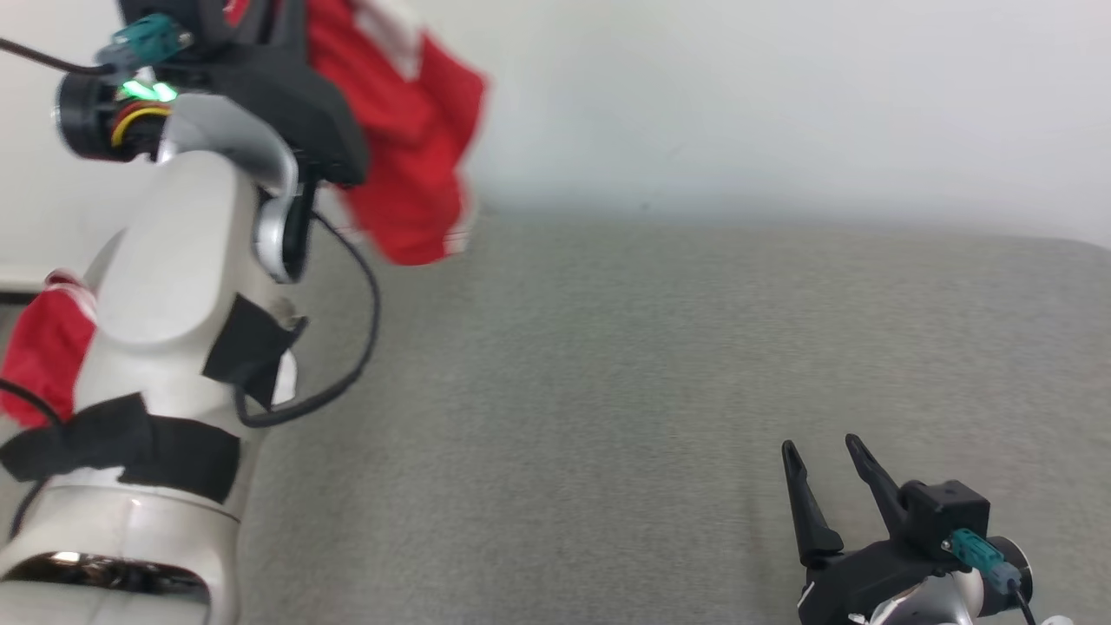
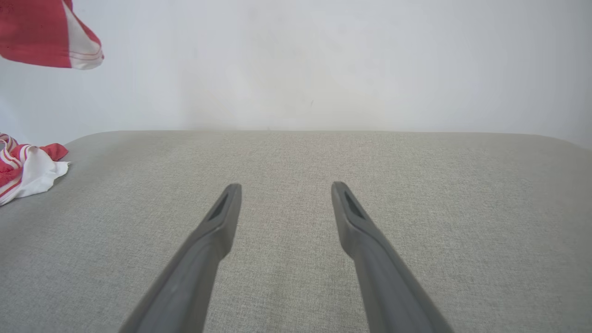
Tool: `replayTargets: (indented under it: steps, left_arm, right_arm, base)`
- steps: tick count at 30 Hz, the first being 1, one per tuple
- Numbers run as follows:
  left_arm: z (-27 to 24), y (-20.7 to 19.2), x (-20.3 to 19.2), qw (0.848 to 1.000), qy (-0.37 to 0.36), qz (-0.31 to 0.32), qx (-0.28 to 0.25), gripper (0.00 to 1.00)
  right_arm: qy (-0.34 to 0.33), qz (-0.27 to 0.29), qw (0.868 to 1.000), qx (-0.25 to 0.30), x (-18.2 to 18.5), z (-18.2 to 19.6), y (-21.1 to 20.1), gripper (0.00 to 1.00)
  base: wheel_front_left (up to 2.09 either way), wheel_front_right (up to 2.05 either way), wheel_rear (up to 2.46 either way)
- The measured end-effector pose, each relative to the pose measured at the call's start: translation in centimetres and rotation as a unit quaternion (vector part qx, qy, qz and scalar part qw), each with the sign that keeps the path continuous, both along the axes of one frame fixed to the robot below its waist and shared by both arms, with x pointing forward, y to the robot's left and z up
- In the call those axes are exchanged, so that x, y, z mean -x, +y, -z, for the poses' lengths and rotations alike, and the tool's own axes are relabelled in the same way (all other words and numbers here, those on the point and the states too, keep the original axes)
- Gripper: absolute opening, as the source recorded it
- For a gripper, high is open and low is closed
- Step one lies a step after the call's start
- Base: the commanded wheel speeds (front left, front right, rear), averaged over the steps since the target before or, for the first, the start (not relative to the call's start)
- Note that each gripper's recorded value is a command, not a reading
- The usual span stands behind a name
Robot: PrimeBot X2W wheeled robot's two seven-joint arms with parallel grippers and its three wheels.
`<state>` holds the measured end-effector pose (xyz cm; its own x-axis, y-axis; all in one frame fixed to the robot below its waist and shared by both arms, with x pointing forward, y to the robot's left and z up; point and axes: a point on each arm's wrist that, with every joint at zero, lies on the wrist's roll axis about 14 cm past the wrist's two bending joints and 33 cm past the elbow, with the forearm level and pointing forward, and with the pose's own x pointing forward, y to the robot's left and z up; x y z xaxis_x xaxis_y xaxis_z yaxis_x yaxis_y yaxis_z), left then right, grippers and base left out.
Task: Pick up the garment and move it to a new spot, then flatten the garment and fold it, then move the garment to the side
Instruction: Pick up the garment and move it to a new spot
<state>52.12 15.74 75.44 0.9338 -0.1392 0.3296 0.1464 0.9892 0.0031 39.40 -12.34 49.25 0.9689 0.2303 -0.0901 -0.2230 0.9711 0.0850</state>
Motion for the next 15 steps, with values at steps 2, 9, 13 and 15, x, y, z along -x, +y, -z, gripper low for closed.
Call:
replayTargets:
  steps: [2, 9, 13, 15]
  left_arm:
    - [-1.0, -3.1, 0.4, 0.999, -0.016, 0.040, 0.006, 0.00]
    - [3.0, -12.7, 1.4, 0.985, 0.019, 0.164, 0.056, 0.00]
    - [9.3, -18.3, 3.2, 0.967, 0.097, 0.224, 0.075, 0.00]
    - [12.4, -20.6, 4.2, 0.960, 0.129, 0.242, 0.062, 0.00]
  right_arm:
    - [-0.009, 0.015, 1.000, 0.000, 0.5, -0.7, -1.1, 1.00]
    - [-0.006, 0.084, 0.996, -0.005, 2.8, -0.6, -5.8, 1.00]
    - [-0.001, 0.113, 0.994, -0.012, 4.0, -0.2, -7.6, 1.00]
    - [0.000, 0.123, 0.992, -0.016, 4.3, -0.1, -8.1, 1.00]
  base:
    - [0.00, 0.00, 0.00]
    - [0.00, 0.00, 0.00]
    - [0.00, 0.00, 0.00]
    - [0.00, 0.00, 0.00]
